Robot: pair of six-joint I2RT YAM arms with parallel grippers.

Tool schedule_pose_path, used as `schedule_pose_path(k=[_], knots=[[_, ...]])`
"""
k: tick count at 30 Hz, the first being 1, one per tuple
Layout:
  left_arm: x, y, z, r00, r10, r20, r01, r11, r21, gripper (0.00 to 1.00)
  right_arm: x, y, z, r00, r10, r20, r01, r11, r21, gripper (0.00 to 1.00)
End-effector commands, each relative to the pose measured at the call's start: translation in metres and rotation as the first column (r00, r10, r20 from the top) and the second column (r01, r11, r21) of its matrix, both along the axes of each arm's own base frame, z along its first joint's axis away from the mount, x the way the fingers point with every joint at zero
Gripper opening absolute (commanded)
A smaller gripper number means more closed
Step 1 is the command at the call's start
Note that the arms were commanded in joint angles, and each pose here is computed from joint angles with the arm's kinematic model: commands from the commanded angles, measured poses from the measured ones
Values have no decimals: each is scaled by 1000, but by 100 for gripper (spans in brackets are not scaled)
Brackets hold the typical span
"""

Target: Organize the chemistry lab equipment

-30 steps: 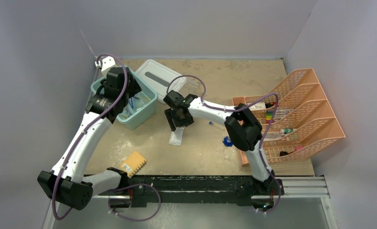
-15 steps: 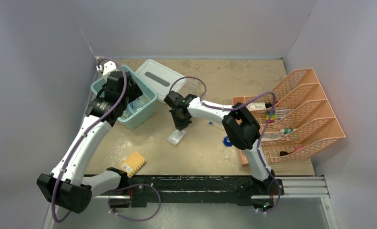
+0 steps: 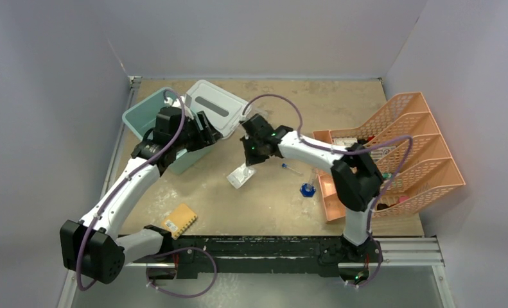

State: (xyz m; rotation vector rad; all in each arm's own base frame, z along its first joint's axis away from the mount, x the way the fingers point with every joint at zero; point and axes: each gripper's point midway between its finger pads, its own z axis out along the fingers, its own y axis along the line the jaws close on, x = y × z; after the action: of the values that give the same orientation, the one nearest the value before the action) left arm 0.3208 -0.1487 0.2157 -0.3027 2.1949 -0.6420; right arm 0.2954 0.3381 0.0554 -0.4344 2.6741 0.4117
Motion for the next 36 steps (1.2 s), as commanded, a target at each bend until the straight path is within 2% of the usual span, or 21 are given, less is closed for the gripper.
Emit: schedule_pose_path(k=[1,4,8,17,19,22,26,29,30,31,32,34,36], knots=[[-6,-51,29,948,-280,152,302,943,-142,63,28,6,86,976,83,199,-134,957,259,0],[-12,-66,39,901,-378,211,414,896,-159,63,32,-4,119,955,129,266,-218,915,339,0],[-16,-79,50,840,-473,265,522,838,-161,64,28,-13,159,907,221,358,-354,861,366,0],[-23,-103,42,772,-597,218,636,734,-239,61,20,-12,207,811,375,449,-539,777,325,0],[-27,-106,41,748,-629,213,664,707,-244,53,21,-11,211,800,392,454,-556,769,316,0],[-31,-103,35,731,-659,177,682,699,-213,37,22,-8,217,765,436,474,-604,741,293,0],[-31,-104,42,719,-667,193,695,688,-209,17,20,-3,218,746,478,464,-639,710,296,0],[-32,-103,42,719,-668,190,695,692,-197,0,27,-2,220,759,466,455,-621,727,291,0],[-30,-101,41,729,-659,185,684,706,-181,0,32,-2,223,768,450,455,-606,742,288,14],[-27,-98,40,744,-644,176,667,727,-164,0,39,-4,224,783,425,454,-579,764,284,31],[-22,-94,38,764,-623,169,644,751,-143,0,47,-7,226,796,392,462,-550,787,279,43],[-8,-84,37,814,-560,154,576,811,-99,0,64,-15,236,820,298,489,-471,836,281,58],[11,-66,36,882,-451,138,461,886,-45,0,83,-28,246,830,183,527,-376,882,285,65]])
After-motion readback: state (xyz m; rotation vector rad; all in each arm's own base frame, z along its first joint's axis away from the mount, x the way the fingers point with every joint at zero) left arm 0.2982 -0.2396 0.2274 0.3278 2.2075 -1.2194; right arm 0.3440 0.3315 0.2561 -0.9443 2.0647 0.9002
